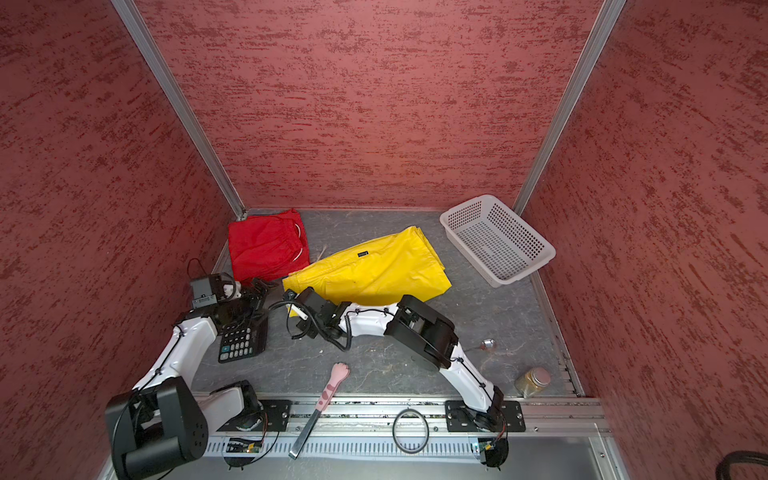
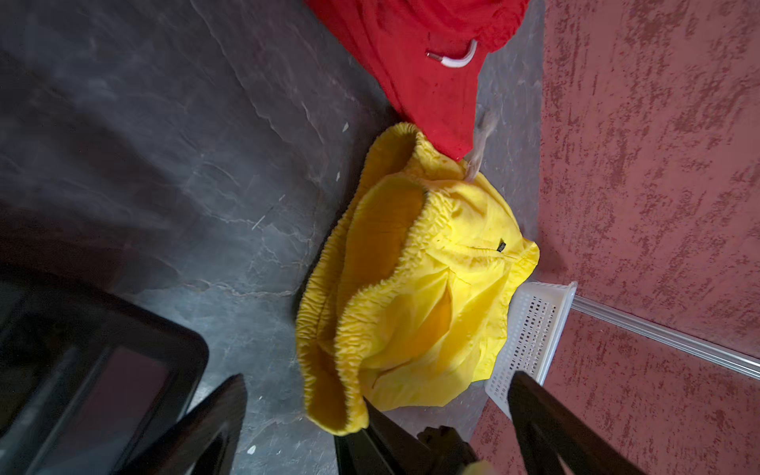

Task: Fold and stack the shorts

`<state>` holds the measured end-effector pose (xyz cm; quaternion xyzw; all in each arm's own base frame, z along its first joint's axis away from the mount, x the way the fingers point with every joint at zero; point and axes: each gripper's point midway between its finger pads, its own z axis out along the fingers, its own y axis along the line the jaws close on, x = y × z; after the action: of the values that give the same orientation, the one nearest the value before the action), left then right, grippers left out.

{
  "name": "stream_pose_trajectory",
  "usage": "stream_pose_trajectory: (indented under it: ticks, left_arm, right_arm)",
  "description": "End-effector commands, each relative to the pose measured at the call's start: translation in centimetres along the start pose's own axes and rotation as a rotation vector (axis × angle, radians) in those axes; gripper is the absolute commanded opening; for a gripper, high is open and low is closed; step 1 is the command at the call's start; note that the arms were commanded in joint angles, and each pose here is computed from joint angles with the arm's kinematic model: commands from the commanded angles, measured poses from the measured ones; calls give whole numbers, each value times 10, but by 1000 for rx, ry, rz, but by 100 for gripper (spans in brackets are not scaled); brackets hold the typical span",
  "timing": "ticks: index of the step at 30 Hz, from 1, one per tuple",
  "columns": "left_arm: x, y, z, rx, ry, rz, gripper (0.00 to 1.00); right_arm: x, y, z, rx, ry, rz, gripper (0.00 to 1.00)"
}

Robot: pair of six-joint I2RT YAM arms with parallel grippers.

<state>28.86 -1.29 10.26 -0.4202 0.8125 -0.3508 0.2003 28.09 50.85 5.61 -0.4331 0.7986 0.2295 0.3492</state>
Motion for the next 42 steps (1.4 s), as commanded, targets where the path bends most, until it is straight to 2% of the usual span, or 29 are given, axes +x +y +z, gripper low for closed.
stream_pose_trajectory:
  ticks: [1, 5, 12, 14, 25, 28, 31, 37, 42]
  left_arm:
    - [-6, -21, 9, 54, -29, 38, 99]
    - [-3, -32, 24, 66, -17, 39, 100]
    - [11, -56, 57, 95, 4, 42, 99]
    - [14, -65, 59, 146, -9, 35, 100]
    - [5, -80, 16, 292, -238, -2, 99]
    - [5, -89, 9, 315, -279, 23, 99]
    - [9, -90, 22, 284, -243, 38, 100]
    - [34, -73, 72, 211, -58, -19, 100]
    - [40, -74, 96, 177, -11, -3, 100]
  right_arm:
    - [-67, -4, -50, -129, -231, 161, 0]
    - [-82, -12, -71, -161, -301, 205, 0]
    - [-76, -13, -67, -191, -282, 234, 0]
    - [-75, -14, -66, -193, -277, 242, 0]
    - [-66, -26, -57, -224, -252, 309, 0]
    - [-65, -28, -56, -229, -250, 321, 0]
    - [-66, -29, -57, -229, -254, 322, 0]
    - [-68, -35, -58, -201, -252, 326, 0]
    - [-72, -35, -64, -201, -266, 324, 0]
